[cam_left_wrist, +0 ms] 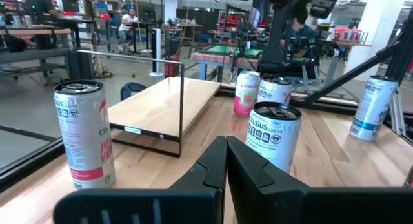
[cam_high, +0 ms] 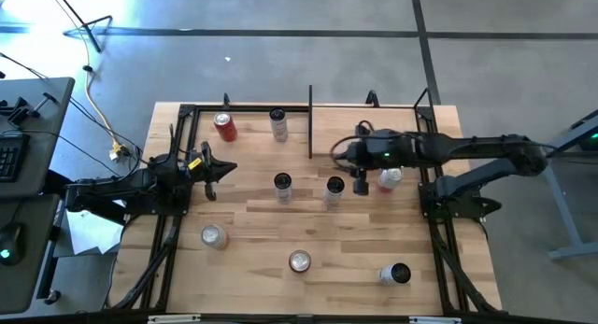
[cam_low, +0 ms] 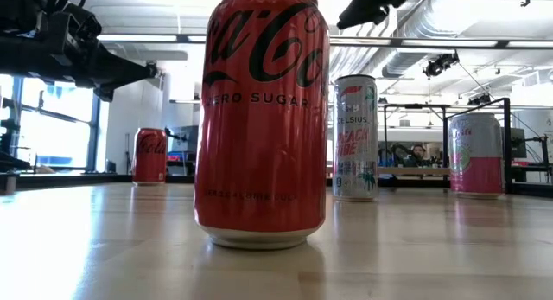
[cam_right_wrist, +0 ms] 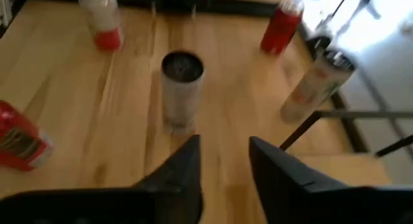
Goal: Place canned beverage on shelf
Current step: Put the bottom white and pink soda can on the shelf
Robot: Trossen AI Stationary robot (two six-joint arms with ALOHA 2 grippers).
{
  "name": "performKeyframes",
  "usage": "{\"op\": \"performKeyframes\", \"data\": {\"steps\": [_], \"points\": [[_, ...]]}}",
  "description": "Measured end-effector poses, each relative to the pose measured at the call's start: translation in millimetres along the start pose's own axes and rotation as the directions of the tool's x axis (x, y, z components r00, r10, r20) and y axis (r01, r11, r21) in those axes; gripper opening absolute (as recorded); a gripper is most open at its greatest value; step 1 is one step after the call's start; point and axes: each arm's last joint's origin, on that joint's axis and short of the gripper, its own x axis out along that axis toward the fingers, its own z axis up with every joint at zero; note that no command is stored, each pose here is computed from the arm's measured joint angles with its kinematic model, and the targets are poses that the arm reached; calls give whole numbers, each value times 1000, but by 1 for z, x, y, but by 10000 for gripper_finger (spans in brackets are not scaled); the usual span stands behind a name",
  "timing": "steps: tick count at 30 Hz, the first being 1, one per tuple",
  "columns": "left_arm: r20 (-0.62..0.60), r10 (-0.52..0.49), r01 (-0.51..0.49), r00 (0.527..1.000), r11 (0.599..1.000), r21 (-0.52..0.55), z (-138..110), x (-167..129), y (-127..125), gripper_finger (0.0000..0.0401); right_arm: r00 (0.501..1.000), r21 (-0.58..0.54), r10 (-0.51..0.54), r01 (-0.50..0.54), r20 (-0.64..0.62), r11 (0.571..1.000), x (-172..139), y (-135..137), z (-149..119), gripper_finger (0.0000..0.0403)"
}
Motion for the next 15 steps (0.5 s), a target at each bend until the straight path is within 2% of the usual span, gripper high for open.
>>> {"op": "performKeyframes", "data": {"steps": [4, 8, 11, 15], "points": [[0, 0, 0, 1000, 1000, 0, 0, 0, 0, 3, 987, 136, 18, 5, -163, 991, 14, 2, 16, 212], [-1, -1, 1, 1000, 1000, 0, 0, 0, 0, 3, 932, 195, 61, 11, -357, 981, 36, 5, 24, 270], [-1, -2, 2, 1000, 1000, 0, 0, 0, 0, 3, 876, 188, 95, -6, -472, 982, 48, 12, 30, 290], [-1, -3, 3, 1000, 1000, 0, 0, 0, 0, 3, 813, 140, 99, -22, -573, 990, 61, 27, 38, 295]]}}
